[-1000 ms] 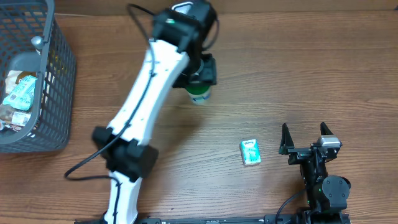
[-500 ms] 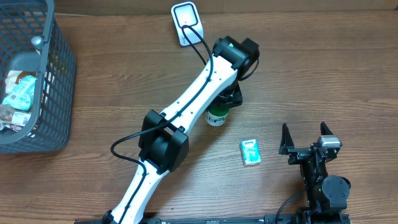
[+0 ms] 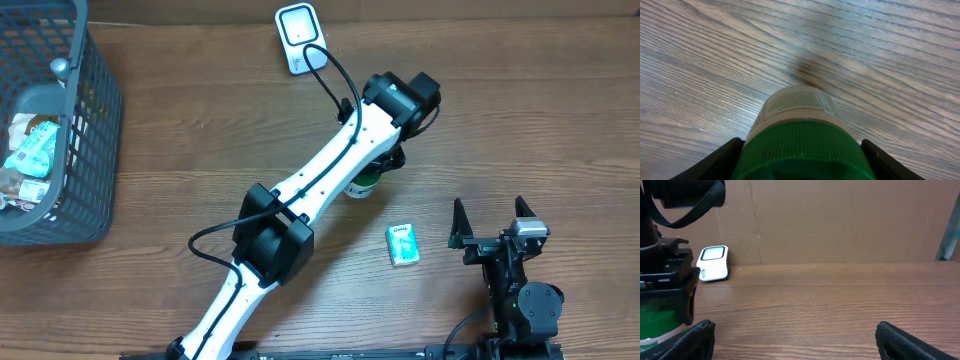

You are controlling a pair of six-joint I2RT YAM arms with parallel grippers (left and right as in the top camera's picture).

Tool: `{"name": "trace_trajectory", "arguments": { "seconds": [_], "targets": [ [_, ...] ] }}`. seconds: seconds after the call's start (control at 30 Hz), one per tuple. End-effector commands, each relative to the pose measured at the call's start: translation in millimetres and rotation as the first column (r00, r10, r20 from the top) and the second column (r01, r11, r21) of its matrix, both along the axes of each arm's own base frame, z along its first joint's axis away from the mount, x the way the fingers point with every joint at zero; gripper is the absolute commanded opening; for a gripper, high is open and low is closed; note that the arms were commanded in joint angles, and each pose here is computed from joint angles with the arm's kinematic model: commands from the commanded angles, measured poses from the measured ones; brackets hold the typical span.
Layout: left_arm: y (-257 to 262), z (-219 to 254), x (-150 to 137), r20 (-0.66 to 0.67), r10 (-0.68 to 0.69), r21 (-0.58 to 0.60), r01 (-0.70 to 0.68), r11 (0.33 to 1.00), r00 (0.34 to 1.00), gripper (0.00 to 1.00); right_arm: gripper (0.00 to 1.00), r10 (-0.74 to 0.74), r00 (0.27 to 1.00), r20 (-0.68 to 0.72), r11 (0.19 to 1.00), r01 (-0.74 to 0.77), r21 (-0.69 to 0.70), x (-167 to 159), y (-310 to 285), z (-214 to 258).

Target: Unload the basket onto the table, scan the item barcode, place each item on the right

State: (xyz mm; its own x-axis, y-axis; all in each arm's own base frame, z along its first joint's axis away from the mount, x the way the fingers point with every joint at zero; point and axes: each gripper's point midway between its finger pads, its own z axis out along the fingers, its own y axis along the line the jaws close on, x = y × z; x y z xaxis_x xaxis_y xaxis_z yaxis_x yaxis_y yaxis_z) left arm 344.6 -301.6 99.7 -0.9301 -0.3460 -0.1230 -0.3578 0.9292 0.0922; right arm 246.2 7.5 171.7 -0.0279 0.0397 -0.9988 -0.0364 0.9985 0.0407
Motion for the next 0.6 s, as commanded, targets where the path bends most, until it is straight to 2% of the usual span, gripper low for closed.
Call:
{"name": "trace_trajectory", "arguments": {
  "seconds": [0.0,0.47,0.57],
  "targets": [
    [-1,-3,1,0.036,0.035,0.027,-0.036,0.999,0.999,0.59,1.0,0.007,1.0,0.003,1.0,-0.007,-0.004,0,1,-2],
    [-22,-3,-4,0.059,0.016,-0.015,-0.015,1.0,0.998,0.61,1.0,0.007,1.0,0.002,1.0,-0.007,-0.004,0,1,-2],
    [-24,-3,-5,0.066,0.052,-0.022,-0.05,0.998,0.996,0.61,1.0,0.006,1.0,0.003,1.0,-0.006,-0.004,0,1,-2]
  ]
}}
